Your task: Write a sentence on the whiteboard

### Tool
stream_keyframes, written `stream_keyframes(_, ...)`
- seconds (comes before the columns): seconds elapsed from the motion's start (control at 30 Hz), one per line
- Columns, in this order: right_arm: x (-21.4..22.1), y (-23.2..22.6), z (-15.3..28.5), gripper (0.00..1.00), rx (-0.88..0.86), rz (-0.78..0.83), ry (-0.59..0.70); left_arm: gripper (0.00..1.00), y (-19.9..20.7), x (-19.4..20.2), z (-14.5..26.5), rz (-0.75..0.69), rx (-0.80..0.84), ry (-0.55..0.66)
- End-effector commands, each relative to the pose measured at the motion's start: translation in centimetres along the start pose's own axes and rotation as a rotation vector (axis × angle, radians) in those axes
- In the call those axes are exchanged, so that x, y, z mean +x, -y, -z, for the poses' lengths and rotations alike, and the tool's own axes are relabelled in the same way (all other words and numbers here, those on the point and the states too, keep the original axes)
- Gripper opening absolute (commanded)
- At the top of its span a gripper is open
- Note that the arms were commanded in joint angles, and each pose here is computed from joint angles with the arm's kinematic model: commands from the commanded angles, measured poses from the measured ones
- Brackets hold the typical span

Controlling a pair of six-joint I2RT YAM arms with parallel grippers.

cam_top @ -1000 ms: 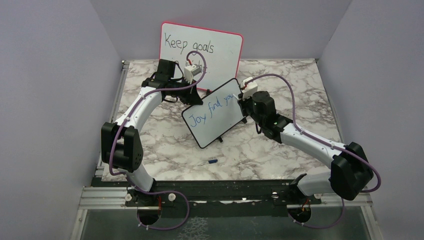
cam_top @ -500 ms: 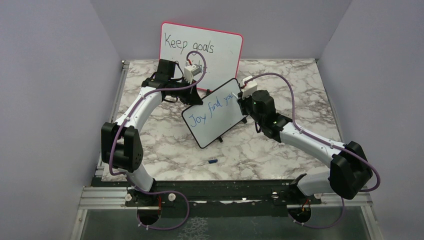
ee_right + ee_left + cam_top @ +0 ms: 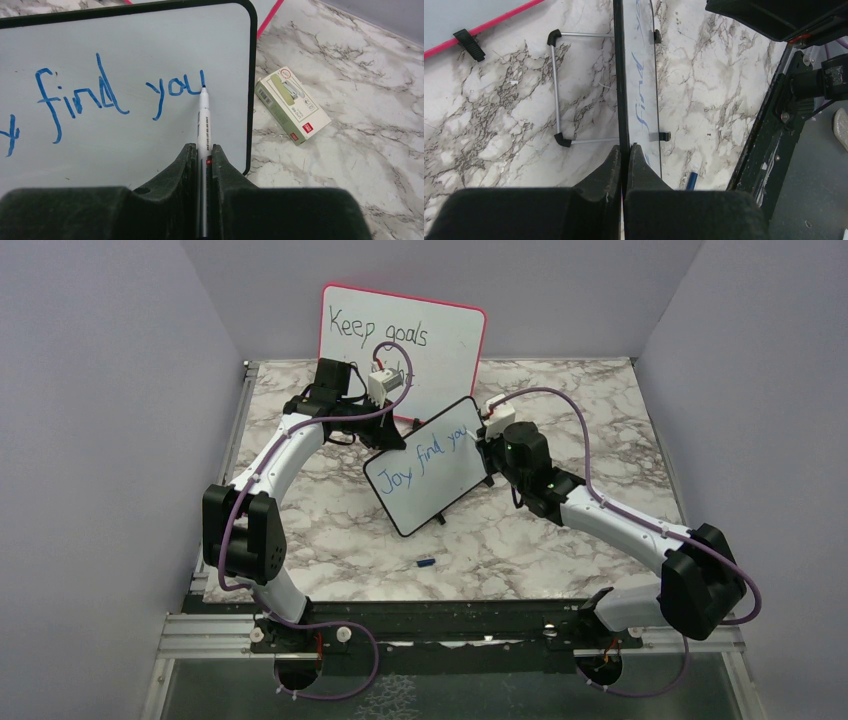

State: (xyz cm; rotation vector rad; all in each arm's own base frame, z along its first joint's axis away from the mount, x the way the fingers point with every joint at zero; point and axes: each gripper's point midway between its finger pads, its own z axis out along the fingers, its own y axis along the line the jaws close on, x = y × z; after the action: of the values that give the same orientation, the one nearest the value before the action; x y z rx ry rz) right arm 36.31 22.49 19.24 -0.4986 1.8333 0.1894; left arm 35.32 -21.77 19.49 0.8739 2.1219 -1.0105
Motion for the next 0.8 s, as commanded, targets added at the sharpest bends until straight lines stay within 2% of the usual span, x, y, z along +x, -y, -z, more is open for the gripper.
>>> stream_keyframes(0.0, 1.5, -0.3, 0.6, 0.00, -0.025, -0.006, -0.044, 0.00, -0.7, 3.4, -1.1, 0.020, -0.023, -0.105)
stream_keyframes(0.23, 1.9, 0.1, 0.5, 0.00, 0.000, -0.003, -0.054, 0.00, -0.7, 3.4, -1.1, 0.017, -0.026, -0.104)
stream_keyframes(0.77, -0.7, 1.7, 0.5, 0.01, 0.089, -0.026, 0.040, 0.00, -0.9, 3.3, -1.0, 0.015, -0.042, -0.105)
